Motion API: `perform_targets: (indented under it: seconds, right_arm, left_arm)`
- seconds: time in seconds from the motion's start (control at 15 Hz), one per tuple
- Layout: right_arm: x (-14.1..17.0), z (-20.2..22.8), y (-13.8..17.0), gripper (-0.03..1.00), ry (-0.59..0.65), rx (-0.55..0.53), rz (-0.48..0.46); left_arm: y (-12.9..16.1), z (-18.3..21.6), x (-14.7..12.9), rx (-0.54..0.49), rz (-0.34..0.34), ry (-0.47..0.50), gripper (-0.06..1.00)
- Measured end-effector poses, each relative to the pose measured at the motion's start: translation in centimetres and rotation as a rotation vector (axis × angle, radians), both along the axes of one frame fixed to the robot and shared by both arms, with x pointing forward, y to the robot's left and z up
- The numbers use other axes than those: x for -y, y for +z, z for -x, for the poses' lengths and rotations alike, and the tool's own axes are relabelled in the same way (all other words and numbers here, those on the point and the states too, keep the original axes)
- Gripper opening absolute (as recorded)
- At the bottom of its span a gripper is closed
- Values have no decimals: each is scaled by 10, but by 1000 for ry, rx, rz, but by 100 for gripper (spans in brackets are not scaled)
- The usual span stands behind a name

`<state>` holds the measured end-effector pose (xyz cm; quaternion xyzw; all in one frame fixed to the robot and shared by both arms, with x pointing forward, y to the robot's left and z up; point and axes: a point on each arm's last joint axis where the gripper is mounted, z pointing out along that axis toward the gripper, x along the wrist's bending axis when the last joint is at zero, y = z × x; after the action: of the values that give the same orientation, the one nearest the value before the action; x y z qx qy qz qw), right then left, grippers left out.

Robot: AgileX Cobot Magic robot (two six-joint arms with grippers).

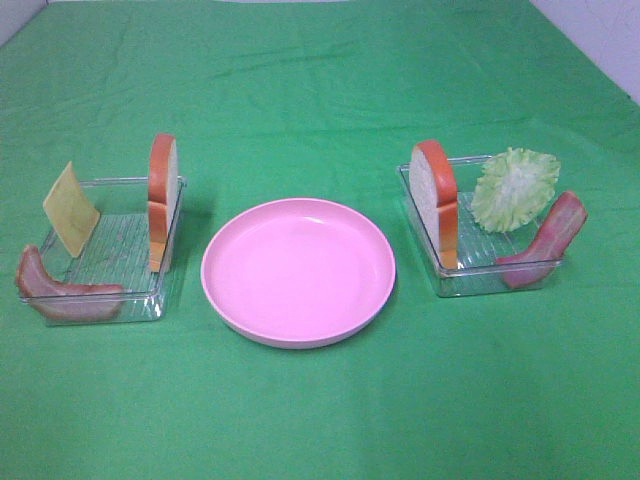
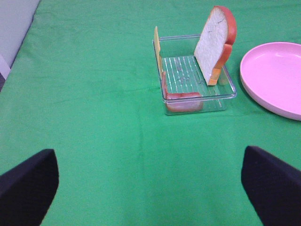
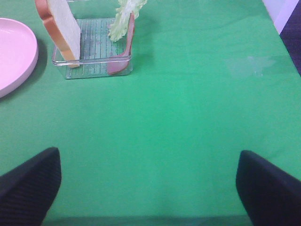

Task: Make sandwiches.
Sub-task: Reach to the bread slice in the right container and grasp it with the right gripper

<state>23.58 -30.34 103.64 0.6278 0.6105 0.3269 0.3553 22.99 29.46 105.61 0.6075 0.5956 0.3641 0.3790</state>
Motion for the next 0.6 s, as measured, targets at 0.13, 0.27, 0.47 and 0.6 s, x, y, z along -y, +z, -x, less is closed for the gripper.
perform_targets:
  seconds: [0.13,0.27,0.47,0.6]
  right_arm:
    - [0,0,0,97,0,0,0]
    - [0,0,0,97,0,0,0]
    - [0,0,0,97,0,0,0]
    - [0,0,0,97,0,0,0]
  left_arm:
    - [0,0,0,0,0,0,99]
    - [0,0,0,0,0,0,99]
    - [0,0,0,0,0,0,99]
    - [0,0,0,0,0,0,99]
